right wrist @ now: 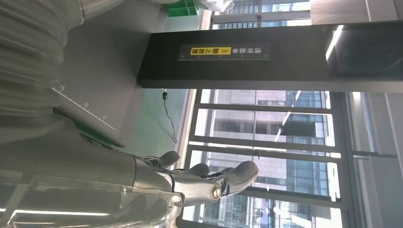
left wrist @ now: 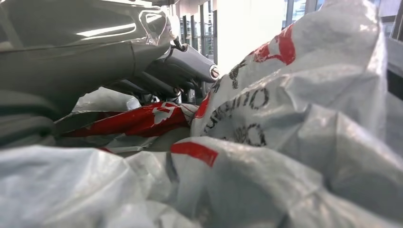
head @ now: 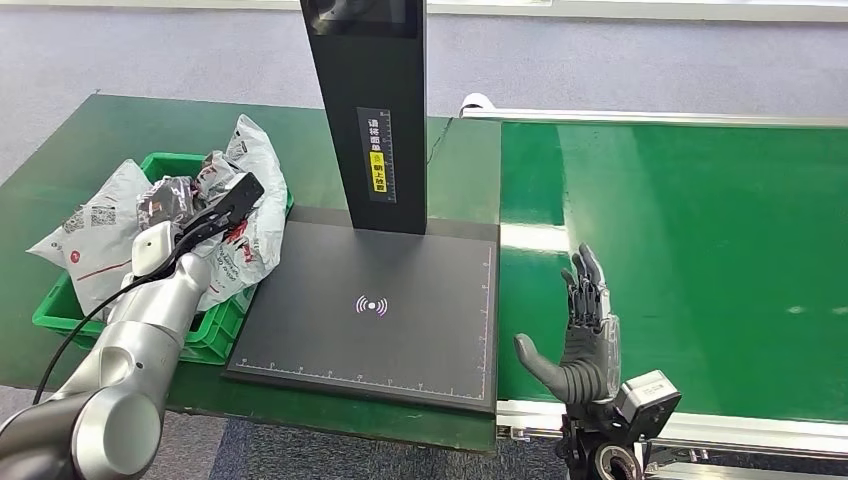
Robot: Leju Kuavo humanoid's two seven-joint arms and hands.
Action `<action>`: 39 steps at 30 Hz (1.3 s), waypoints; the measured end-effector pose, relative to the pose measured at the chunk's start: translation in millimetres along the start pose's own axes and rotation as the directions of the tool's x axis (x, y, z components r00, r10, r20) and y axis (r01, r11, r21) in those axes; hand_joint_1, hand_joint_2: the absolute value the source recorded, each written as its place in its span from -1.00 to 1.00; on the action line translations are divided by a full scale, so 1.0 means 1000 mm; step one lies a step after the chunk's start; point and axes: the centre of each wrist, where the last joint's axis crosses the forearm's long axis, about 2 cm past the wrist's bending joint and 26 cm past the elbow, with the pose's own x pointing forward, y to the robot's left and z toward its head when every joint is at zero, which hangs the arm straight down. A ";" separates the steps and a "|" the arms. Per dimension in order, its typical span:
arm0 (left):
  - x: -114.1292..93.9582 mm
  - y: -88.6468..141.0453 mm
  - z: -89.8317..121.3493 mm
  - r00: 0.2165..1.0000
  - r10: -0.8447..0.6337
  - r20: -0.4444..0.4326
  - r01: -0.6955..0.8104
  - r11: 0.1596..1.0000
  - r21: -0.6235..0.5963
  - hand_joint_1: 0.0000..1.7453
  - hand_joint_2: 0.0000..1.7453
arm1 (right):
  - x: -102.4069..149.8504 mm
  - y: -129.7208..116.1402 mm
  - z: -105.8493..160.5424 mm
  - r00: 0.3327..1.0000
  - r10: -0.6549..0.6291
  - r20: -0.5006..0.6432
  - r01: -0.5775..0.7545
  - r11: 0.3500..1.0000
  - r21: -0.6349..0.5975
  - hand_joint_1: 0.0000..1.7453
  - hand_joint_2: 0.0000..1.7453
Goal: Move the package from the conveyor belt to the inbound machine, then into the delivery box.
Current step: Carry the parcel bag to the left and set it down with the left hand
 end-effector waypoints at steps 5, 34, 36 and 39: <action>-0.006 -0.002 0.003 0.998 0.068 0.005 -0.068 0.988 0.138 -1.00 -1.00 | 0.000 0.000 -0.001 1.000 0.000 0.000 0.000 1.000 0.005 -1.00 1.00; 0.008 0.000 0.110 0.356 0.583 0.730 -0.930 0.147 0.335 -1.00 1.00 | -0.002 -0.004 0.000 1.000 -0.004 0.005 0.004 0.998 -0.058 -1.00 1.00; 0.019 -0.007 0.127 0.223 0.620 0.752 -0.975 0.128 0.184 -1.00 1.00 | -0.003 -0.005 0.001 1.000 0.002 -0.007 -0.002 0.998 -0.061 -1.00 1.00; 0.030 -0.022 0.158 -0.044 0.684 0.728 -0.978 0.117 -0.170 -1.00 1.00 | -0.004 -0.007 0.000 1.000 0.006 -0.023 -0.008 0.999 -0.053 -1.00 1.00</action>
